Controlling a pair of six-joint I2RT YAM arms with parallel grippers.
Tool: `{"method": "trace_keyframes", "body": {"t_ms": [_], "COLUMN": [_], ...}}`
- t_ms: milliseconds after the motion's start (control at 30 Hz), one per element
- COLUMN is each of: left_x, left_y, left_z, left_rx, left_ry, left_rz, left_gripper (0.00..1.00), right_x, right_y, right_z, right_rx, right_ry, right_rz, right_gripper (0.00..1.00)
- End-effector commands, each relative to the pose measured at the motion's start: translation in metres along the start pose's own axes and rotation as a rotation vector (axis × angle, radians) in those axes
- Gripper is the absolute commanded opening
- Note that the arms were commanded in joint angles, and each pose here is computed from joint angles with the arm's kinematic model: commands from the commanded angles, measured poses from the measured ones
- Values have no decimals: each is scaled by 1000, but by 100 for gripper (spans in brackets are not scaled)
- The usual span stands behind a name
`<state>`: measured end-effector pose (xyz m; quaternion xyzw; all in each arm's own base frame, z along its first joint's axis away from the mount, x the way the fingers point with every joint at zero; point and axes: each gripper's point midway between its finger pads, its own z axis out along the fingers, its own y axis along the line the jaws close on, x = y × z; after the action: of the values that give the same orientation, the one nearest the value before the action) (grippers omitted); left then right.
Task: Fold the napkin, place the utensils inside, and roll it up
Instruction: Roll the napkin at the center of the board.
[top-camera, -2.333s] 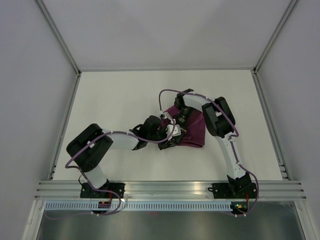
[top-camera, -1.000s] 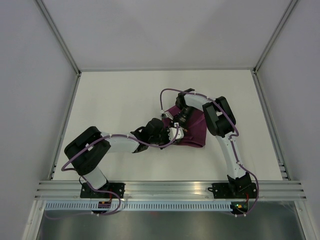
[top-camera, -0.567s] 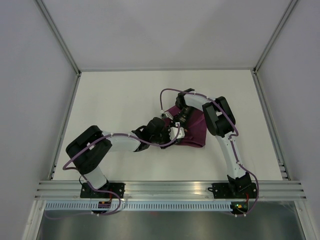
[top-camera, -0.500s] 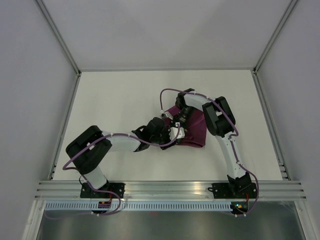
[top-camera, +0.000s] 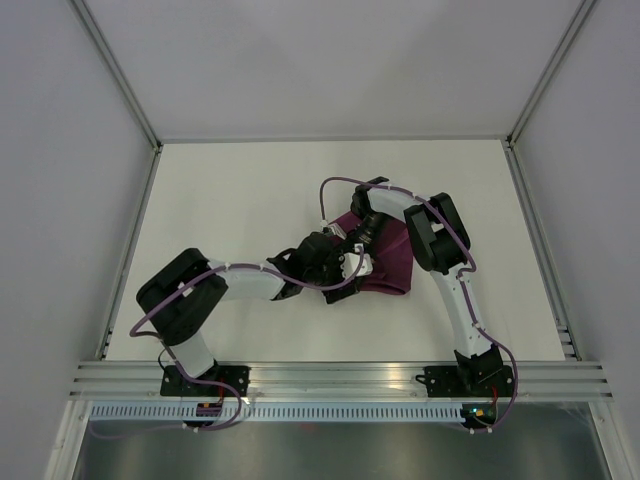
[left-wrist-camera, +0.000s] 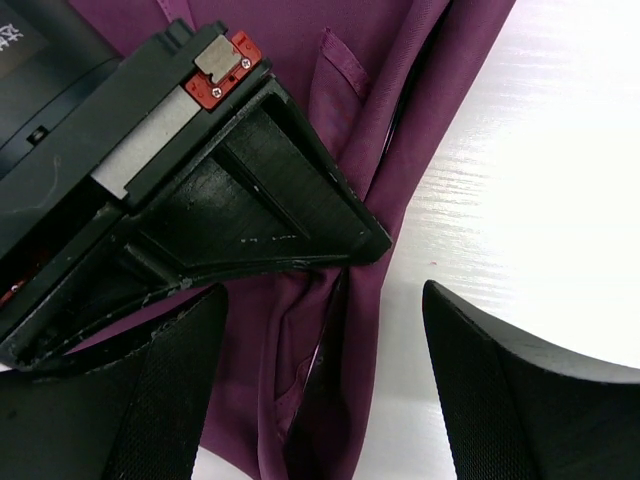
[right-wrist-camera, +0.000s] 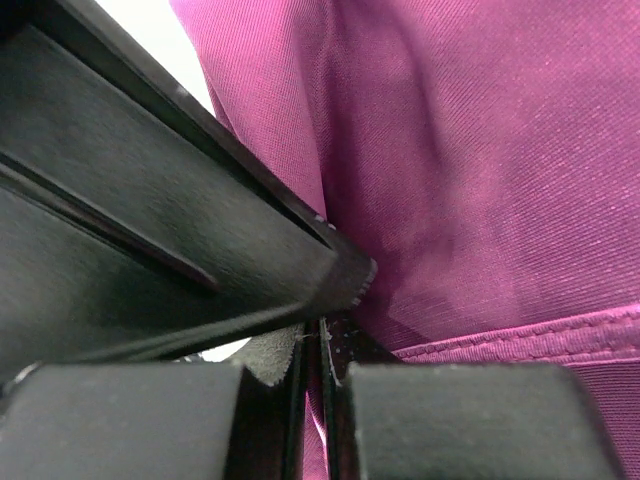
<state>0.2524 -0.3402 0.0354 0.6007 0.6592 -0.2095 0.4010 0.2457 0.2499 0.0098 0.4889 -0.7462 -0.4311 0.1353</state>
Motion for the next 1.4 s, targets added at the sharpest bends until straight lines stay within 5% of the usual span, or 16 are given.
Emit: {"method": "trace_keyframes", "body": {"t_ms": [0,500,800,933,1133,1367], "left_x": [-14,9,9,10,13,14], "left_y": [8,-4,-13,-19,-32,-40], "left_z": [7,20,20,20,23,23], "left_rx": [16,95,138,172,244,300], "left_ry": [-23,50,58,63,80,87], "left_rz": [59,28,-7,-31,-94,-154], "left_gripper": [83,65,30,2,2,2], "right_x": [6,6,6,6,5,-9], "right_y": [-46,-46,-46,-45,-42,-25], "right_z": [11,11,10,11,9,-4], "right_rx": [95,92,93,90,87,98], "right_ry": [50,52,51,52,40,-3], "right_rz": [-115,-112,-113,-114,-127,-165], "right_gripper": [6,6,5,5,8,25]}}
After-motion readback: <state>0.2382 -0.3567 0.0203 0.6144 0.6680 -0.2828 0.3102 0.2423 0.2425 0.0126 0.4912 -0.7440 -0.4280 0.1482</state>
